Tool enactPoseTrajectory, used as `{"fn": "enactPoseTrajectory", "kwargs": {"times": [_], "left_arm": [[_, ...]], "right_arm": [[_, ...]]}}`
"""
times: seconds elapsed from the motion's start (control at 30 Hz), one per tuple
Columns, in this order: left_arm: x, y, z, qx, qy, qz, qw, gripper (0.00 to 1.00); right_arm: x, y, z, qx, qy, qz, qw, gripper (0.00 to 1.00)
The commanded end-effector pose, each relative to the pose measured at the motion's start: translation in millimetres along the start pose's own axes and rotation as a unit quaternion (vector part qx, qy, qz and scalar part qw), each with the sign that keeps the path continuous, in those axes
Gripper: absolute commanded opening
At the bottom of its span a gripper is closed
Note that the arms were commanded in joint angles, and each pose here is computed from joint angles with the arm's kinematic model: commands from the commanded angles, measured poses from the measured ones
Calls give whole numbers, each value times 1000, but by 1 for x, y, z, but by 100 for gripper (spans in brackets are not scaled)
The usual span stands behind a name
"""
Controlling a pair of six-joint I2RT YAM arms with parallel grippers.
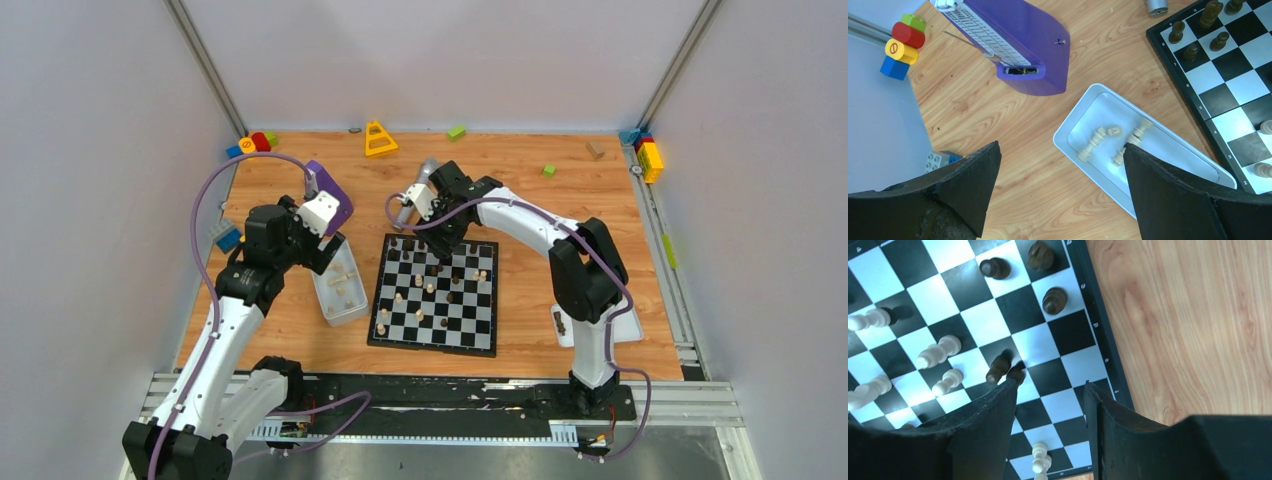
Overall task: Set up the chess pieces on the board
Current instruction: Move the chess piece to the chessboard.
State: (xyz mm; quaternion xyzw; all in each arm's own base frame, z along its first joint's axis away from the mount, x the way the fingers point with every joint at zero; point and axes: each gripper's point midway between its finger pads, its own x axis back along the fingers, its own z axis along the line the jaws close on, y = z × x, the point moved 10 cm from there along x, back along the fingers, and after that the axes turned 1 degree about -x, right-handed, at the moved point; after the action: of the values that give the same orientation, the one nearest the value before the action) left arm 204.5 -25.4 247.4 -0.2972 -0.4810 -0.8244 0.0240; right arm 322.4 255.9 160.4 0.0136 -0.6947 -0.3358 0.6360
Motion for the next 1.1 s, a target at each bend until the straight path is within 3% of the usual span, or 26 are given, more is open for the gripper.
{"fn": "enactPoseTrajectory", "kwargs": {"times": [0.0, 0.5, 1.07], "left_arm": [[2, 5, 2, 5, 7, -23, 1000, 100], [3, 5, 2, 5, 7, -24, 1000, 100], [3, 5, 1, 5, 5, -23, 1000, 100]], "right_arm": [[20, -2, 8, -3, 6, -22, 1000, 52], [3, -15, 12, -13, 37, -2, 999, 40], [-3, -20, 17, -15, 60, 7, 998, 35]]}}
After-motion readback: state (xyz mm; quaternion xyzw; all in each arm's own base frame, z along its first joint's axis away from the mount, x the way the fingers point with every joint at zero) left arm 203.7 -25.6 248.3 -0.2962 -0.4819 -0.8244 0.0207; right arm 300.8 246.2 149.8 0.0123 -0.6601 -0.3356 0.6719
